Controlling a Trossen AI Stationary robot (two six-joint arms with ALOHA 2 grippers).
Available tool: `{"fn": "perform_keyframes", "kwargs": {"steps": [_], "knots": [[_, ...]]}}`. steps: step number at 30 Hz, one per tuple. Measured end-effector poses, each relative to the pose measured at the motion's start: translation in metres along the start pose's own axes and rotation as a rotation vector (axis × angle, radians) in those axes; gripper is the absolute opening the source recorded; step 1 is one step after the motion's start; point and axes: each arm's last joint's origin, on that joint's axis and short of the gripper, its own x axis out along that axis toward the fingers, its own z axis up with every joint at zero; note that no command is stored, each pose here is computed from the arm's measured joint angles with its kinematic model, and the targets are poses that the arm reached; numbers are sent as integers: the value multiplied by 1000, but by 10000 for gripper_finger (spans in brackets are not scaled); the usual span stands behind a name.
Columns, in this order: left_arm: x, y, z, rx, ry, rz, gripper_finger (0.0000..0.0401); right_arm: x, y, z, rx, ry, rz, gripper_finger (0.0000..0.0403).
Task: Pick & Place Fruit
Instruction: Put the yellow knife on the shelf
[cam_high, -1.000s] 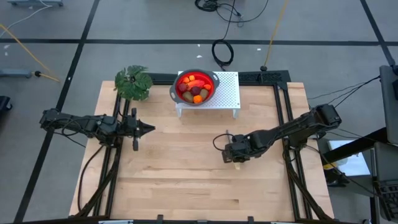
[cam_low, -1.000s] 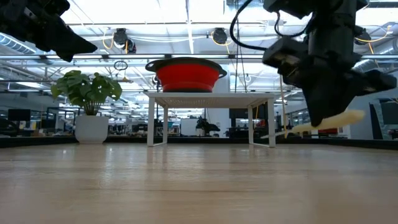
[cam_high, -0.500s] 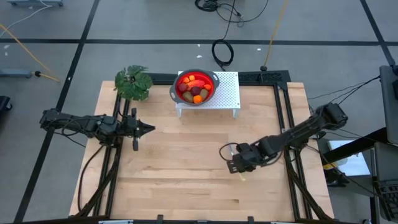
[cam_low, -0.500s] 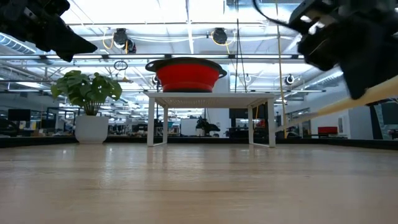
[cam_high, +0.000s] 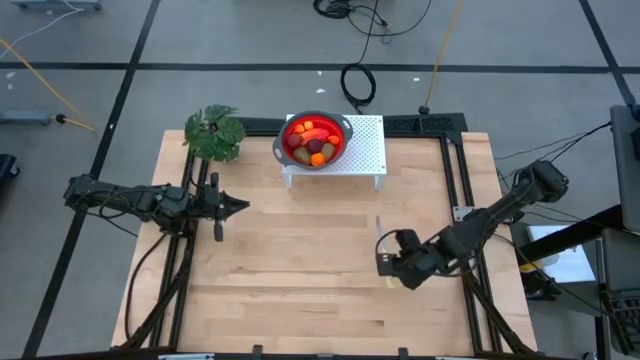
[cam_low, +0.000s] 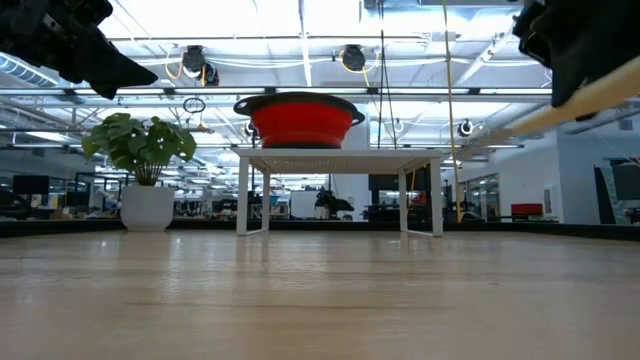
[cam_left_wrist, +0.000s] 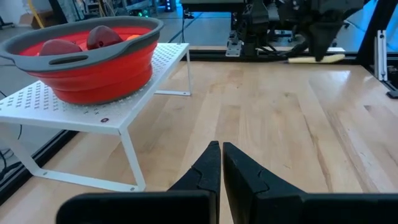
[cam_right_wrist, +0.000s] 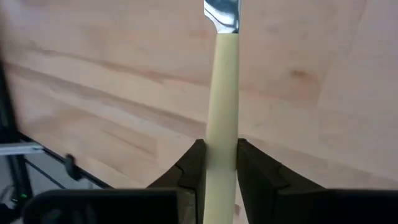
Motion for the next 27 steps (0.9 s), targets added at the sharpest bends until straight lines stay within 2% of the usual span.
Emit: {"fn": "perform_keyframes", "kwargs": {"steps": [10, 27], "knots": [[0, 0, 0, -4, -1, 0, 19, -37, -4, 25, -7, -159, 97, 59], [0, 0, 0, -14, -1, -1, 19, -85, 5, 110, -85, -312, 193, 59]]}}
